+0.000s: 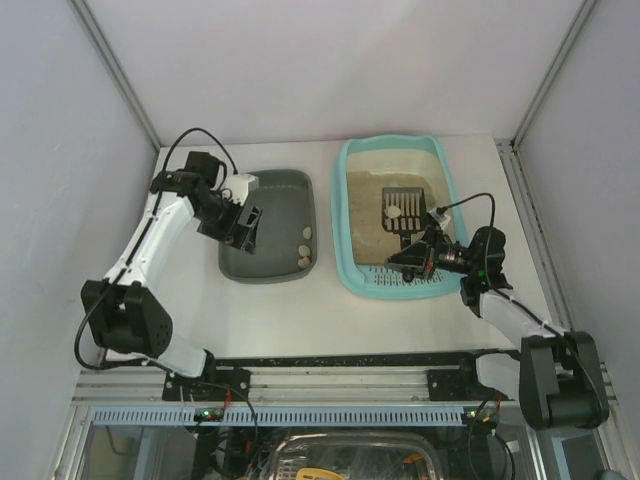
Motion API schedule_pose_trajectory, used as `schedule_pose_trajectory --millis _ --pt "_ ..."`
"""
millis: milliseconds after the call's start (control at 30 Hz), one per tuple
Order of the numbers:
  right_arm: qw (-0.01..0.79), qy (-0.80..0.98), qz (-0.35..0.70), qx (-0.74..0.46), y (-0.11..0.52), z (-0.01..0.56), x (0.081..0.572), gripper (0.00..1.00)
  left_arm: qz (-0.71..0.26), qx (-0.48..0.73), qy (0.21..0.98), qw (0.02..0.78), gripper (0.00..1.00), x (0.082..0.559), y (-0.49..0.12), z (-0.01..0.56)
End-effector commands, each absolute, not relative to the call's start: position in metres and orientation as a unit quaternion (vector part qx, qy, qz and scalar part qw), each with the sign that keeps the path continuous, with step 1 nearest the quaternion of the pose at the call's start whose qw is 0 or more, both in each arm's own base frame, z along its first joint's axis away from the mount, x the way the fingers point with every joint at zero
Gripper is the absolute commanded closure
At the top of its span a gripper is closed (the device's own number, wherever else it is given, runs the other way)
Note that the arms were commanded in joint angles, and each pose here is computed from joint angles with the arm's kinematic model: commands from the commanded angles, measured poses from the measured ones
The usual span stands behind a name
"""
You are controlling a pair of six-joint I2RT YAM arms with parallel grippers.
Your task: Clean the litter box
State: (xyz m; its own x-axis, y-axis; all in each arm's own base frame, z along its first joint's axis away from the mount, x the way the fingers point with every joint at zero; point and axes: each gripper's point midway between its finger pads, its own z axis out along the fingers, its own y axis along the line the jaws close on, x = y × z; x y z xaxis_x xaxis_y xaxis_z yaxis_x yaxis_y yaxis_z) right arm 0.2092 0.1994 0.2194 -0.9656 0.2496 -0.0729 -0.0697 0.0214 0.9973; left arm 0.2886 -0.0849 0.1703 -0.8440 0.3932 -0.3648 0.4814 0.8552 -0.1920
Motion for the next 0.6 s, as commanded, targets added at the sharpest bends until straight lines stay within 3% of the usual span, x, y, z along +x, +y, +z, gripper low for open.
schedule_pose_trajectory --millis 0,333,567 --pt "0.104 0.75 0.647 0.083 0.199 0.187 0.202 1.0 -0.15 0.251 0.938 0.187 0.0 0.269 -0.088 0.182" --pt "0.133 0.749 0.645 0.072 0.194 0.192 0.188 1.0 -0.15 0.253 0.936 0.193 0.0 0.244 -0.086 0.182" --pt "0.13 0.774 0.616 0.063 0.2 0.204 0.181 1.0 -0.13 0.226 0.938 0.229 0.0 0.254 -0.082 0.2"
